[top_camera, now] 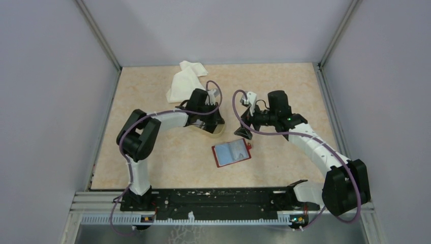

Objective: Put the credit cards into the card holder
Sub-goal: Move the storage box to the center of the board.

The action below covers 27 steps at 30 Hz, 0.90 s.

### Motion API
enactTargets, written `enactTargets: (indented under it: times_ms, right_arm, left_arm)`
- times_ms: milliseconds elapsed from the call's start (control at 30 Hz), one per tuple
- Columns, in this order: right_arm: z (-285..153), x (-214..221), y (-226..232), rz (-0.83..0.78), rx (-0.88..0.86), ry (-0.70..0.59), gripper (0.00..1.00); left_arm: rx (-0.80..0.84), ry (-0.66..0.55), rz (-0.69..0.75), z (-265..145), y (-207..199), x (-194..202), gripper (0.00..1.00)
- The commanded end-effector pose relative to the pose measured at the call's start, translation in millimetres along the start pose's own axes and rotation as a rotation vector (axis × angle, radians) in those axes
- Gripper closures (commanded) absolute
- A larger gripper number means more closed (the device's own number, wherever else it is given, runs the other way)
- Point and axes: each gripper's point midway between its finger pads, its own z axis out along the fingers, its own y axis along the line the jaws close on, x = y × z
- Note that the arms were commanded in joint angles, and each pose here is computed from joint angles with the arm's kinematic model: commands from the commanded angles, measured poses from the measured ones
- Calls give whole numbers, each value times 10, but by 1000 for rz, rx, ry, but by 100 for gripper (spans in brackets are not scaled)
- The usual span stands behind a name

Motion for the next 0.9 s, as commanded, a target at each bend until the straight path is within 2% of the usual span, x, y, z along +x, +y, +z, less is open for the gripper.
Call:
enactTargets:
  times_ms: [0, 167, 267, 433, 567, 700, 867]
  right_arm:
    - [-64, -231, -57, -40, 17, -61, 15]
    - [-71, -222, -80, -22, 20, -67, 15]
    - [-77, -225, -87, -17, 20, -71, 15]
    - [-81, -224, -94, -15, 21, -71, 15]
    - [-62, -201, -90, -4, 15, -69, 15]
    - [-32, -179, -91, 16, 7, -71, 15]
    - [23, -106, -113, 46, 1, -56, 15]
  left_arm:
    - [127, -131, -30, 154, -340, -466, 90]
    - [161, -185, -26, 194, -427, -659, 88]
    - [143, -267, 28, -45, -463, -773, 79]
    - [48, -352, 158, -460, -310, -646, 59]
    - [-52, -345, 195, -632, -73, -439, 48]
    - [-121, -343, 226, -722, 54, -391, 43]
    - [-111, -358, 232, -722, 43, -428, 37]
